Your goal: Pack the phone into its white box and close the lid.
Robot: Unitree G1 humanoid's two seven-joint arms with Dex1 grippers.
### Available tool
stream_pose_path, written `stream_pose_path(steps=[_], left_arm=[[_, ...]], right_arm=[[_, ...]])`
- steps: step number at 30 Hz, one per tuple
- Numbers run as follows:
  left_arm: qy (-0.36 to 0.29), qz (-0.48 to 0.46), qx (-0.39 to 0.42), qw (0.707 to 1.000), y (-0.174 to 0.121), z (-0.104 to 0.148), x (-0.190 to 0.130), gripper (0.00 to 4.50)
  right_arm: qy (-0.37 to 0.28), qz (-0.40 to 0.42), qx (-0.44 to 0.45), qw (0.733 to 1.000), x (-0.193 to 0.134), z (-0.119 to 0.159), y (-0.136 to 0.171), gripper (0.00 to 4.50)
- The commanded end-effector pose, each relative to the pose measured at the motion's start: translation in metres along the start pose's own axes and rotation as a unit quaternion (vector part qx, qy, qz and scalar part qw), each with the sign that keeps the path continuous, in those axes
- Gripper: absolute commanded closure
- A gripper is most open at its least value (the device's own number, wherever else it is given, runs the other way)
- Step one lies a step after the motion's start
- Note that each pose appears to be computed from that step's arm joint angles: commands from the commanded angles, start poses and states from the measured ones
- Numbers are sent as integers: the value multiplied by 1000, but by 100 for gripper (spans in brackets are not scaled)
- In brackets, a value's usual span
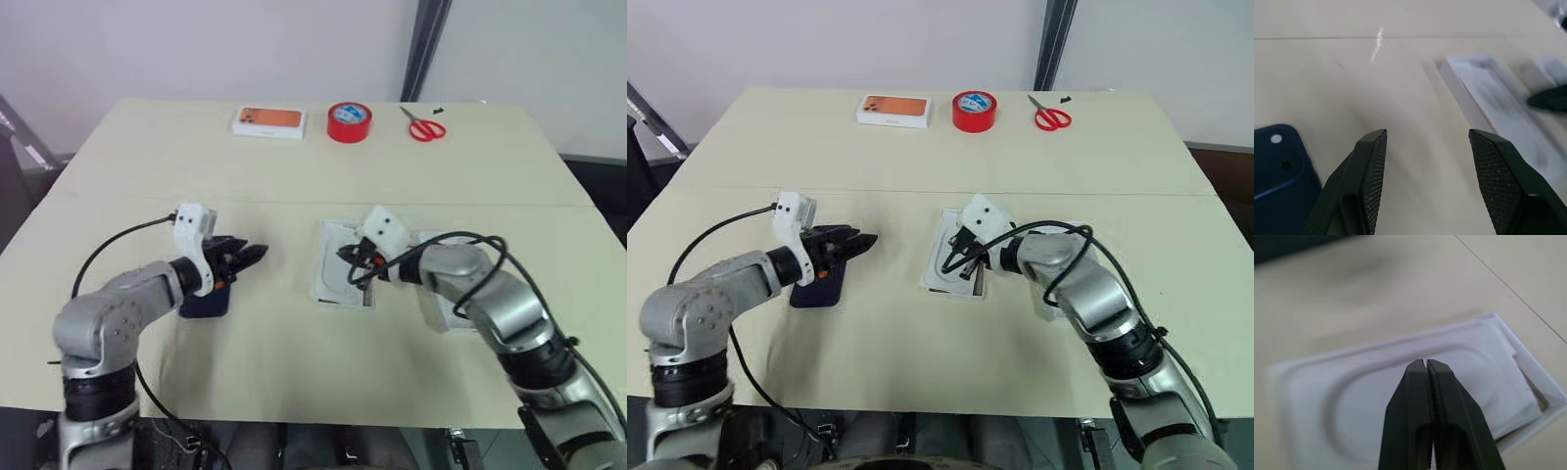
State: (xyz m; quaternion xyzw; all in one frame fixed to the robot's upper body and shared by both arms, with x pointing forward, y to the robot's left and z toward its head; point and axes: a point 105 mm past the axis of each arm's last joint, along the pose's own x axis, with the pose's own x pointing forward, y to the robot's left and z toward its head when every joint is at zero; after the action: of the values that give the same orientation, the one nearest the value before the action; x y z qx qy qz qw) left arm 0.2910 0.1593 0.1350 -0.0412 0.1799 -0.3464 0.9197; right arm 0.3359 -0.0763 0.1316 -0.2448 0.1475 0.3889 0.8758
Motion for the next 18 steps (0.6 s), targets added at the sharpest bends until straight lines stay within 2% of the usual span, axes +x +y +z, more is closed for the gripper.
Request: stream_pose_path(steps=[1,5,10,15,18], left_arm=[[9,-73,75,994,-20,-6,-10,168],[19,-112,106,988,-27,-16,-21,168],[10,-124,110,986,-33,-18,-22,168],[4,-126,106,986,-38,-20,-19,168],[1,-127,105,986,-40,-20,-18,168]], right_arm=[[32,-46,-43,997,15,-4,-10,440],[49,-90,-65,993,29,-7,-24,440],[54,-128,-104,985,30,-5,-36,440],[40,-126,-141,981,24,0,-37,440],[7,-92,-146,985,17,10,-26,440]])
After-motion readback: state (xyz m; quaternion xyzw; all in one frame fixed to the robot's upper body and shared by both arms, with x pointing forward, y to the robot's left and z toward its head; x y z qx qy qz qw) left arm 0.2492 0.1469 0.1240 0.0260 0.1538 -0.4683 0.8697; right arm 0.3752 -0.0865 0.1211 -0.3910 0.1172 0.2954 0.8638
